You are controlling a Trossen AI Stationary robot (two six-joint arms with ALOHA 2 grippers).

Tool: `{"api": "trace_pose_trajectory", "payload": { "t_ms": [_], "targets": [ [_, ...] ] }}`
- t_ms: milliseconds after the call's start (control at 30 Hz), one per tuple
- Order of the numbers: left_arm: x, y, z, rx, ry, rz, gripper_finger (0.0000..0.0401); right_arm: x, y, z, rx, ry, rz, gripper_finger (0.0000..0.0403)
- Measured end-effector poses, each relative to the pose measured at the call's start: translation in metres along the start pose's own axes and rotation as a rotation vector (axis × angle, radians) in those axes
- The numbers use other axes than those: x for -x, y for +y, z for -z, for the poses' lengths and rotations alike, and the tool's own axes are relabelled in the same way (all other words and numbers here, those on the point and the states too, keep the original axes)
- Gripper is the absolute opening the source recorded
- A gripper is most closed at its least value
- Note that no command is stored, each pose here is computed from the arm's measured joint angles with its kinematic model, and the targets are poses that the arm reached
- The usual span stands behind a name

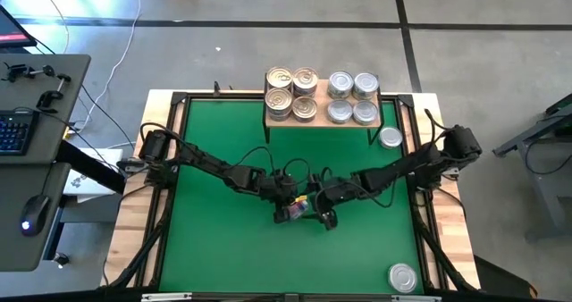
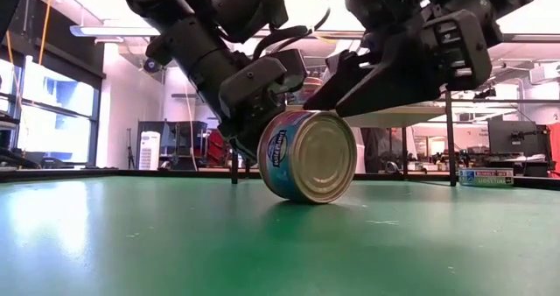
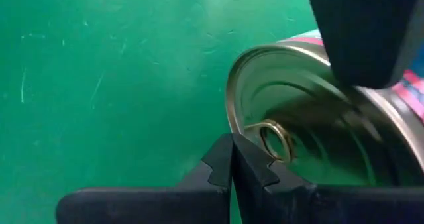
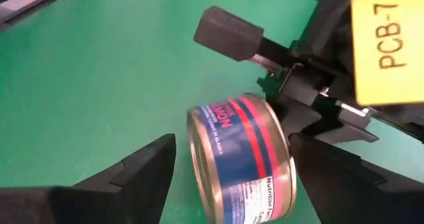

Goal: Stack canned seafood by type on shelf
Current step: Stack the blue pink tuna can on top of the blue pink tuna can on the shelf

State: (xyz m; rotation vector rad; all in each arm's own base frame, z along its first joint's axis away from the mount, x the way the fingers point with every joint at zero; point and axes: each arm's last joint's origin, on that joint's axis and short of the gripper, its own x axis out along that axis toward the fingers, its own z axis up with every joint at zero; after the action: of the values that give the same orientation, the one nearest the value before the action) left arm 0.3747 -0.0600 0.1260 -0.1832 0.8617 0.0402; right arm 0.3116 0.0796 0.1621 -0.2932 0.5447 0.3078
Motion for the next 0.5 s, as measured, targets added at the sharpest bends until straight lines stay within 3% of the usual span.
{"api": "trace_pose_trajectory", "payload": {
  "t_ms": [267,500],
  "targets": [
    [0.001,0.003,0.004,0.004,0.04,-0.065,0.0,-0.009,-0.003,0.005,0.02,-0.018,-0.013,0.0286],
    [0.009,0.006,0.011,0.035,0.136,-0.105,0.0,-0.02,-0.001,0.01,0.046,-0.034,-0.013,0.0243]
  ]
}}
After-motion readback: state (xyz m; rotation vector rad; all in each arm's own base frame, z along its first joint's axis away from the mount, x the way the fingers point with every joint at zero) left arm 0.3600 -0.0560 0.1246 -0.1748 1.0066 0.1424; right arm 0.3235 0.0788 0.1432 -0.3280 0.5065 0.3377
